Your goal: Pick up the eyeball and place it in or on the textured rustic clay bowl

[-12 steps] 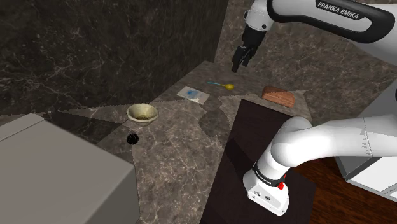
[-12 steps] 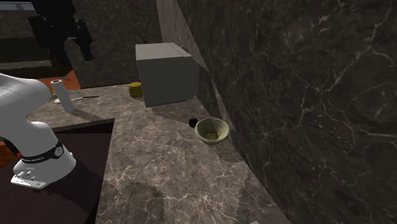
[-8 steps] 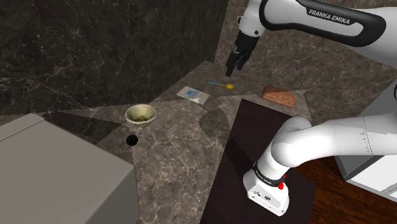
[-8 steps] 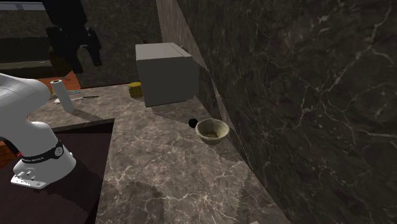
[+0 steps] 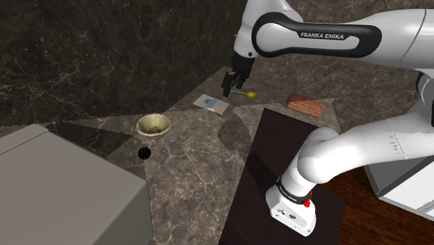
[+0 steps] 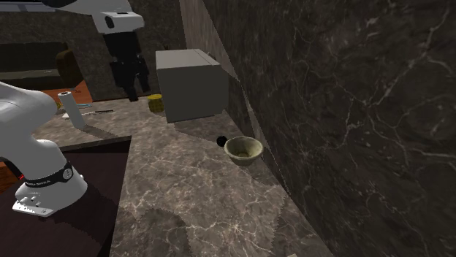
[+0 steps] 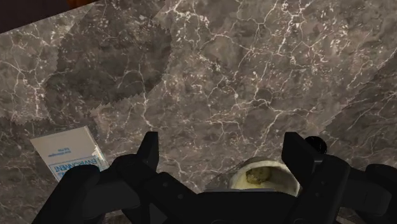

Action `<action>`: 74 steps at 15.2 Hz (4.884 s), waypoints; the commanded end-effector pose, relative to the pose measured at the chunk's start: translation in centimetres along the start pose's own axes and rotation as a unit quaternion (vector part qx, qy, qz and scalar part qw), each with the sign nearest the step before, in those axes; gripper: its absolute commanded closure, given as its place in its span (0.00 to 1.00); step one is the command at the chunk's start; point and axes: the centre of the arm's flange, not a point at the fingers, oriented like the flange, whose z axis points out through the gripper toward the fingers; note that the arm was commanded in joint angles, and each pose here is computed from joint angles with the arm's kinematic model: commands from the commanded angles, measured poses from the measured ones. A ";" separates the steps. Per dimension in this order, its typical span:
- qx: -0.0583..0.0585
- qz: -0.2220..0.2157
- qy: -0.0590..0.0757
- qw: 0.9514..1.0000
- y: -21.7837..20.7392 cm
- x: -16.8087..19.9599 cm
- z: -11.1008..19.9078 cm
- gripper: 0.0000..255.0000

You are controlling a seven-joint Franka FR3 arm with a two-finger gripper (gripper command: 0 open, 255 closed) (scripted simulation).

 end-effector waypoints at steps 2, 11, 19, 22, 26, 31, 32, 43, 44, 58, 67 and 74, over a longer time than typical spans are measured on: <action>0.001 -0.002 0.003 1.000 -2.3 1.3 3.1 0.00; 0.005 -0.010 0.010 1.000 -9.3 6.2 11.1 0.00; 0.008 -0.016 0.017 1.000 -15.6 10.5 18.2 0.00; 0.009 -0.019 0.019 1.000 -18.0 12.1 20.8 0.00; 0.011 -0.022 0.022 0.999 -21.2 14.3 24.3 0.00; 0.012 -0.026 0.026 0.999 -25.3 17.0 28.6 0.00; 0.013 -0.027 0.027 0.999 -26.1 17.5 29.5 0.00; 0.014 -0.030 0.029 0.999 -28.6 19.3 36.0 0.00; 0.014 -0.030 0.029 0.999 -28.6 19.3 36.0 0.00; 0.014 -0.030 0.029 0.999 -28.5 19.3 35.9 1.00; 0.014 -0.030 0.029 0.999 -28.4 19.7 32.8 1.00; 0.014 -0.030 0.029 0.999 -28.1 20.1 29.2 1.00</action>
